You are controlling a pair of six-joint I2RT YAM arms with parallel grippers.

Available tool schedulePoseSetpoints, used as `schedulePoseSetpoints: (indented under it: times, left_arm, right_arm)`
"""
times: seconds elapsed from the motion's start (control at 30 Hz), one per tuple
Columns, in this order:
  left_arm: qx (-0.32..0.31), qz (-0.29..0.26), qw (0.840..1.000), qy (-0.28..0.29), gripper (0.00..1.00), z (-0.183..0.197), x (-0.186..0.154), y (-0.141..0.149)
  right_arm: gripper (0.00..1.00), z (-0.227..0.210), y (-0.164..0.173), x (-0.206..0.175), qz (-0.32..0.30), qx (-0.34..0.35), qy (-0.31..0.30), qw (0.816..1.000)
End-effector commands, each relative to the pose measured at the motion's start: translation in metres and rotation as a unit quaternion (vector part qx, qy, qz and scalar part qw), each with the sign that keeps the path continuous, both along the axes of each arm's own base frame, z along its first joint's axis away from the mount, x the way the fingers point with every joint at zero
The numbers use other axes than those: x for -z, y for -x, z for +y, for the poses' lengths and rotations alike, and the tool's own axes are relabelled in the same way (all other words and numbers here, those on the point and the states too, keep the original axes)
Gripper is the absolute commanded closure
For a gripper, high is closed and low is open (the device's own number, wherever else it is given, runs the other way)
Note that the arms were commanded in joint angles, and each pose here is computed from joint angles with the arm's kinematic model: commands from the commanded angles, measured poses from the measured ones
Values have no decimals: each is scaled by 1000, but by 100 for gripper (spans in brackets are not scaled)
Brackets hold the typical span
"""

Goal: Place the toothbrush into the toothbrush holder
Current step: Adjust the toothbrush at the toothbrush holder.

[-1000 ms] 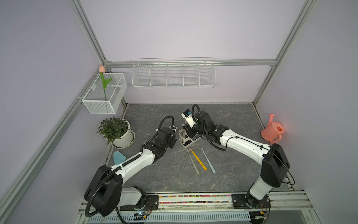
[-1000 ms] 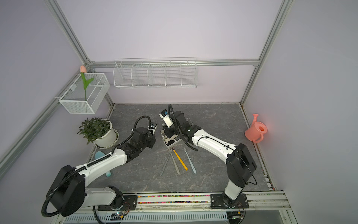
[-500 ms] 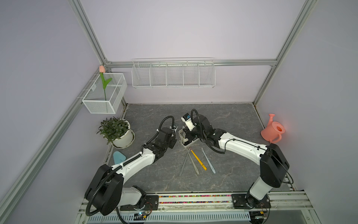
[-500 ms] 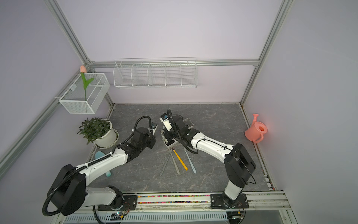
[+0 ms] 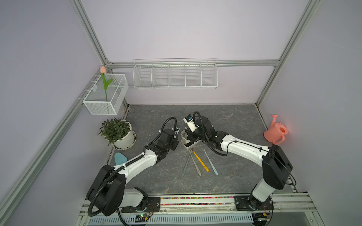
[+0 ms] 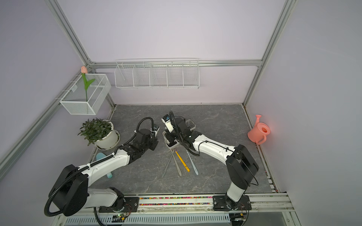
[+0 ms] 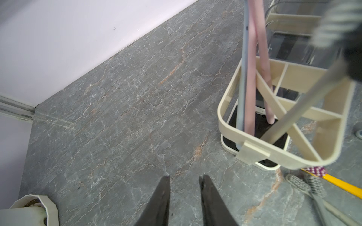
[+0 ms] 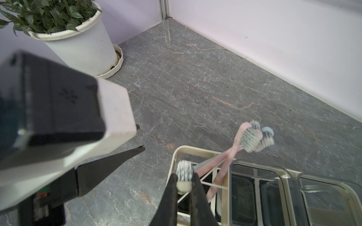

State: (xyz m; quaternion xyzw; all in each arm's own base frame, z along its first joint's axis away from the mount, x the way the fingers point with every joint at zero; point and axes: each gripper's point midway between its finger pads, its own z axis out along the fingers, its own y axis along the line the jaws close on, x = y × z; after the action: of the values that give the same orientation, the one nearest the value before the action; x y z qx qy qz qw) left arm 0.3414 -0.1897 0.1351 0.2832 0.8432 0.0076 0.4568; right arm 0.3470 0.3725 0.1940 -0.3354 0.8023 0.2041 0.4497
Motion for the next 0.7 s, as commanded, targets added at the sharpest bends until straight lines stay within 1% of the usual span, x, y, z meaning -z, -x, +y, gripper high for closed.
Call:
schedulePoseSetpoints:
  times: [0.0, 0.23, 0.27, 0.33, 0.43, 0.5, 0.67]
  left_arm:
    - [1, 0, 1000, 14, 69, -5, -6, -1]
    - [1, 0, 1000, 16, 69, -6, -6, 0]
    - [1, 0, 1000, 17, 69, -6, -6, 0]
    - [3, 0, 1000, 21, 68, -7, -7, 0]
    - [11, 5, 999, 36, 67, -11, -9, 4]
    - [20, 8, 999, 44, 65, -14, -12, 6]
    - [23, 1, 998, 55, 63, -15, -21, 10]
  right_arm:
    - [93, -7, 8, 24, 19, 1, 29, 999]
    - [93, -12, 15, 26, 22, 0, 21, 1000]
    - [90, -13, 15, 24, 20, 1, 21, 1000]
    - [73, -15, 14, 18, 13, 7, 15, 1000]
    - [65, -16, 15, 6, 3, 9, 2, 1000]
    - [56, -16, 15, 2, 2, 9, -2, 1000]
    - [44, -19, 15, -9, -4, 13, -15, 1000]
